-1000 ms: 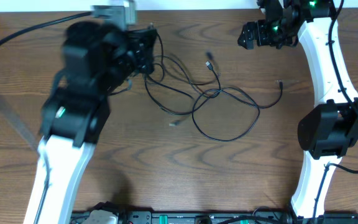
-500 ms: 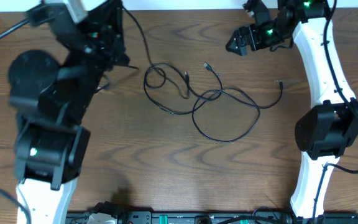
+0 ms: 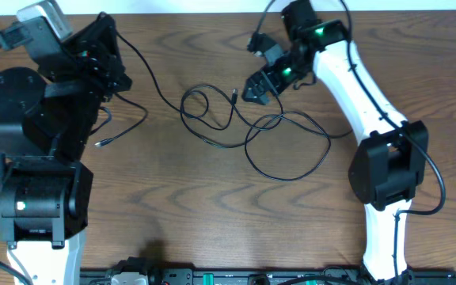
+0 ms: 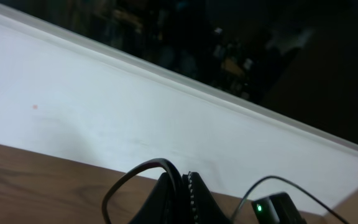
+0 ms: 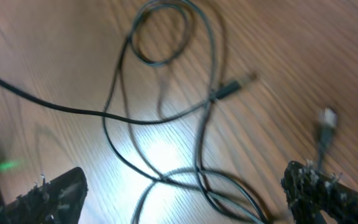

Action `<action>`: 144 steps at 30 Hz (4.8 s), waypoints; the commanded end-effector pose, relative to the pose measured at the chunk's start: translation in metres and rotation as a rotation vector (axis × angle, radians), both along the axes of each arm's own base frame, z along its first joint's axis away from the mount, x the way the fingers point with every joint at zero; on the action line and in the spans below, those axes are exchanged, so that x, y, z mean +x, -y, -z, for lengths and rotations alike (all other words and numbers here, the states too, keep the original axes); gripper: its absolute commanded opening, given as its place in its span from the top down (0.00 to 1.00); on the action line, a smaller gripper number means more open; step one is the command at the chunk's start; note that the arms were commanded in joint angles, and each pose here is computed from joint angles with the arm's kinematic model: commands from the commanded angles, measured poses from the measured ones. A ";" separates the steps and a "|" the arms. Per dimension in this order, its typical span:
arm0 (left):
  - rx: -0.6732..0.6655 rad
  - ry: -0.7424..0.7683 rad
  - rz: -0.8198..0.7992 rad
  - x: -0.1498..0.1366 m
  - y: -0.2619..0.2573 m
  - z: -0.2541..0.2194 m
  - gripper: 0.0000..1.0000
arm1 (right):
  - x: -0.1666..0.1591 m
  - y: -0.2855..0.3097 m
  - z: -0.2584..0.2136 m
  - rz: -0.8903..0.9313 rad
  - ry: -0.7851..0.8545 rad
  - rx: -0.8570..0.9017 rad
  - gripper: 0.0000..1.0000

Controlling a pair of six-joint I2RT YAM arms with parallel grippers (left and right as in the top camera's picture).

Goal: Untangle cables

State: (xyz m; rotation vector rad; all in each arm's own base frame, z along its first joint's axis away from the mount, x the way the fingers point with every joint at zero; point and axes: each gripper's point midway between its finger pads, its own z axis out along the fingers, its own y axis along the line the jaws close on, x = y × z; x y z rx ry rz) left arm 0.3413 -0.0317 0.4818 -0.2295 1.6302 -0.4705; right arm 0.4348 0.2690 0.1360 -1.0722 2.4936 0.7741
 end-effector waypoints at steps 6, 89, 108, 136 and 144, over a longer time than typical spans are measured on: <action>-0.012 0.004 -0.069 -0.010 -0.022 -0.005 0.93 | -0.047 -0.075 0.033 -0.261 0.085 0.040 0.01; -0.818 -0.861 0.286 0.084 0.102 0.181 0.93 | -0.072 -0.104 -0.165 -0.075 0.082 0.579 0.84; -0.853 -0.880 0.269 0.083 0.103 0.181 0.92 | -0.044 -0.122 -0.138 -0.025 0.172 0.533 0.69; -0.347 -0.655 0.375 0.092 0.090 0.187 0.32 | 0.035 0.288 -0.422 0.847 0.652 0.698 0.99; -0.349 -0.670 0.372 0.094 0.090 0.194 0.31 | 0.027 0.340 -0.432 0.944 0.646 0.761 0.99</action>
